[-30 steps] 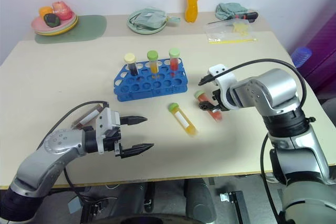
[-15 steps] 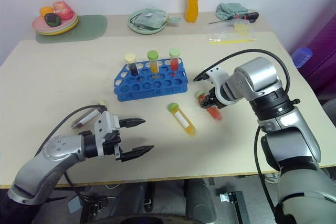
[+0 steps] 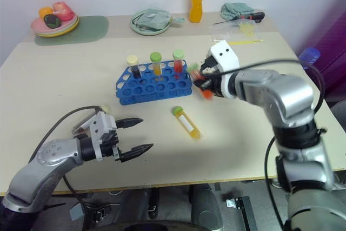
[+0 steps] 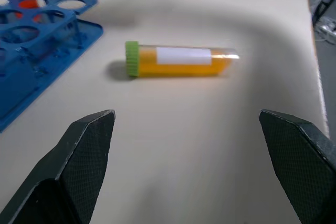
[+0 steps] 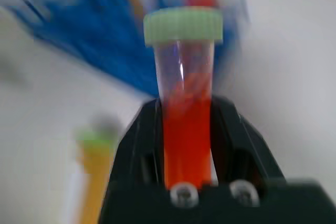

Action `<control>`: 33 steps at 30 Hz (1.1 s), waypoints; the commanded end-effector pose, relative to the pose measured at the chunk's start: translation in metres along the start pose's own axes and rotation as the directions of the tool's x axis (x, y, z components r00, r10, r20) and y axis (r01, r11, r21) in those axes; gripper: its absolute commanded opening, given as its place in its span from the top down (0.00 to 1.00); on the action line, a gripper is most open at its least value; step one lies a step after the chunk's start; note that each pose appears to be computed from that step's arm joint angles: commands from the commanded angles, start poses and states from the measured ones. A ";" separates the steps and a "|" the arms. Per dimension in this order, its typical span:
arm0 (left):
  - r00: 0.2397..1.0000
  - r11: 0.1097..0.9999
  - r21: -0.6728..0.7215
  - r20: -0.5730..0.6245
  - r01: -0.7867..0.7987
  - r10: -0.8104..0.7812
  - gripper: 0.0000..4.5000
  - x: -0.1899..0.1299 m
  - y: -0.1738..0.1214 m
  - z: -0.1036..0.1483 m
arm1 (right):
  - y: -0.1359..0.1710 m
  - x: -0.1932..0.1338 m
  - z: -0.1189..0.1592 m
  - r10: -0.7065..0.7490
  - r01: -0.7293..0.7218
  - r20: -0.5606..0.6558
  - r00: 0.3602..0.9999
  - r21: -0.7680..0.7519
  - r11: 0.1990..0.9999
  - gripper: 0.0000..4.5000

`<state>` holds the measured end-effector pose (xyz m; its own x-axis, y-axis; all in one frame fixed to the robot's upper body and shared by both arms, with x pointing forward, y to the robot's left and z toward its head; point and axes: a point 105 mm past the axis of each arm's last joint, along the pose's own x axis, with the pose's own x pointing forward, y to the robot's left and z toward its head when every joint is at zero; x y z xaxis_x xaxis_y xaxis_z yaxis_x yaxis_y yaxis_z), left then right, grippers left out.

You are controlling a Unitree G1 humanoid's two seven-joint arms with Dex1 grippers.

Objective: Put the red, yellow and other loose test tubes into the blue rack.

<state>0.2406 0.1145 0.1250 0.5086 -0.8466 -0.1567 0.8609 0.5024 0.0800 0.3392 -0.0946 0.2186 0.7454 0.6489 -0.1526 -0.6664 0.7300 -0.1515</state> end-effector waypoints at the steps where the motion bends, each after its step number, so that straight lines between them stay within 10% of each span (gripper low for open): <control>1: 0.994 0.996 0.011 0.064 -0.086 0.085 0.00 0.000 0.016 0.010 | 0.008 0.005 0.029 -0.086 0.078 0.297 0.951 0.040 0.996 0.84; 12: 0.985 0.990 0.026 0.102 -0.141 0.137 0.00 0.004 0.027 0.026 | -0.002 0.042 -0.007 -0.321 0.299 0.416 0.851 0.120 0.947 0.84; 33: 0.987 0.991 0.018 0.100 -0.132 0.129 0.00 0.004 0.023 0.040 | -0.007 0.064 -0.037 -0.333 0.297 0.381 0.862 0.150 0.943 0.84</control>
<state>0.2661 0.1149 0.1526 0.6150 -0.7841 -0.0841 0.7885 0.6101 0.0778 0.3908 -0.0668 0.1625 0.8802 0.4053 0.2471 -0.4085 0.9119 -0.0408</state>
